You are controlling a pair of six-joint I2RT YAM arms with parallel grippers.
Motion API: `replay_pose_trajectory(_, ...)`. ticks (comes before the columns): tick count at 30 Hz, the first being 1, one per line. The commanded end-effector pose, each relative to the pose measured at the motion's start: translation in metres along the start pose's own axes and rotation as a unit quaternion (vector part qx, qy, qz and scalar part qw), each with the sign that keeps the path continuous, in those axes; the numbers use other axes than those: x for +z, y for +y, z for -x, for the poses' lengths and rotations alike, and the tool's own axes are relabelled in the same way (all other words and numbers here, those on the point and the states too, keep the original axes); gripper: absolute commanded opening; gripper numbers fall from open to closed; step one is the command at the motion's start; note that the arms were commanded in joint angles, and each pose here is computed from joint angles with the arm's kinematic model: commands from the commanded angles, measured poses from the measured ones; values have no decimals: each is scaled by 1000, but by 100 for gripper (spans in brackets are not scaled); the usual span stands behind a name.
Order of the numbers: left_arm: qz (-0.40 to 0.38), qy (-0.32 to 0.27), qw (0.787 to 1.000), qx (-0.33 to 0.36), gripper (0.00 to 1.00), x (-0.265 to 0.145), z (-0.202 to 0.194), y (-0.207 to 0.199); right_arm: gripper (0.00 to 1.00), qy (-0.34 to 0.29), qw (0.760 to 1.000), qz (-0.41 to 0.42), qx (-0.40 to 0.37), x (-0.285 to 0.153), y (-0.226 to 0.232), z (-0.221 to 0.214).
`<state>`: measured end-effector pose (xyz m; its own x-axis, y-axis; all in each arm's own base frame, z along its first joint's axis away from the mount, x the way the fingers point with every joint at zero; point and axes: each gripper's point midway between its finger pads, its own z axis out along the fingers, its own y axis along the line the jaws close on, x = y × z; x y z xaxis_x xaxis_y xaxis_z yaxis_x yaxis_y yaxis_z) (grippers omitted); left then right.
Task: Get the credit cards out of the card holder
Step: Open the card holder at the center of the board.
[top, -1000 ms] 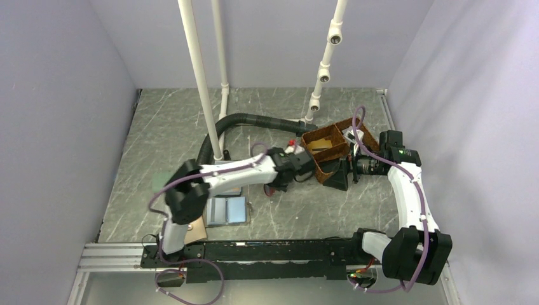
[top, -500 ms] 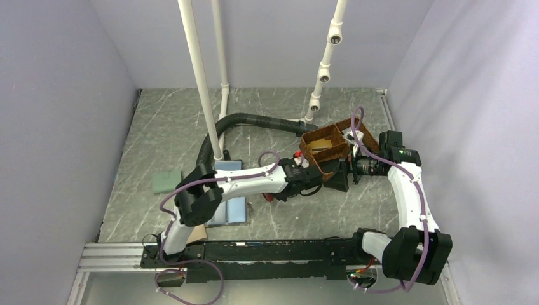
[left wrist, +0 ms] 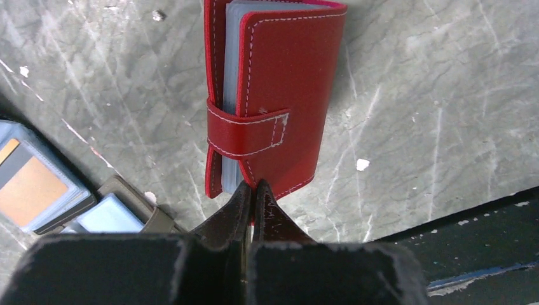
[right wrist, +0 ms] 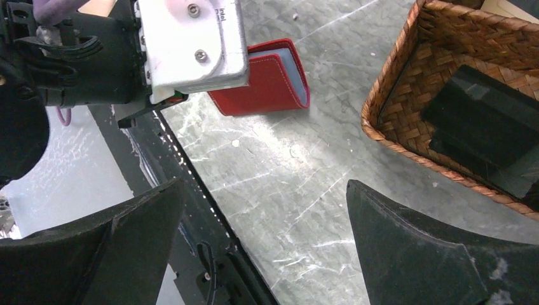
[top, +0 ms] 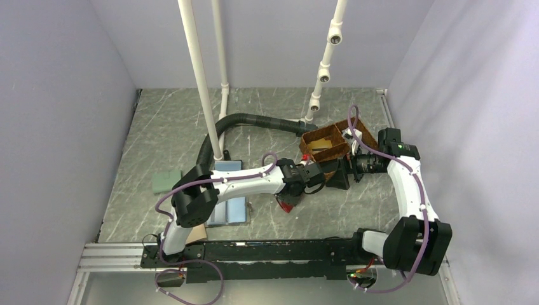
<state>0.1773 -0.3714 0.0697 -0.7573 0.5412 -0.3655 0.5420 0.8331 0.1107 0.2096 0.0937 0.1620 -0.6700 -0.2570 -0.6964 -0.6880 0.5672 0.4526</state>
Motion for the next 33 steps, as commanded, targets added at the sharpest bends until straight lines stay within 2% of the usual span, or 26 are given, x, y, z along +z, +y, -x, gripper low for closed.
replay_pose_trajectory(1, -34, 10, 999, -1, 0, -5, -5, -13, 100, 3, 1000, -16, -8, -5, -4, 8)
replay_pose_trajectory(5, 34, 16, 999, -32, 0, -7, -4, 27, 100, 4, 1000, -15, -8, -5, -3, 7)
replay_pose_trajectory(9, 113, -4, 992, -48, 0, -27, 4, 77, 100, 5, 1000, -13, -6, -4, -3, 5)
replay_pose_trajectory(13, 203, 4, 979, -15, 0, -38, 1, 112, 100, 3, 1000, -11, -4, -4, -3, 7)
replay_pose_trajectory(18, 284, 45, 958, 23, 0, -21, -15, 131, 100, 3, 1000, -10, -4, -4, -3, 8)
replay_pose_trajectory(22, 273, 41, 961, 24, 0, -12, -12, 119, 100, 9, 1000, -13, -6, -5, -4, 6)
replay_pose_trajectory(30, 162, 32, 986, 23, 0, -1, -23, 77, 100, 9, 1000, -11, -6, -5, -4, 7)
replay_pose_trajectory(33, 134, 30, 990, 19, 13, -1, -26, 69, 100, 12, 1000, -12, -7, -5, -5, 6)
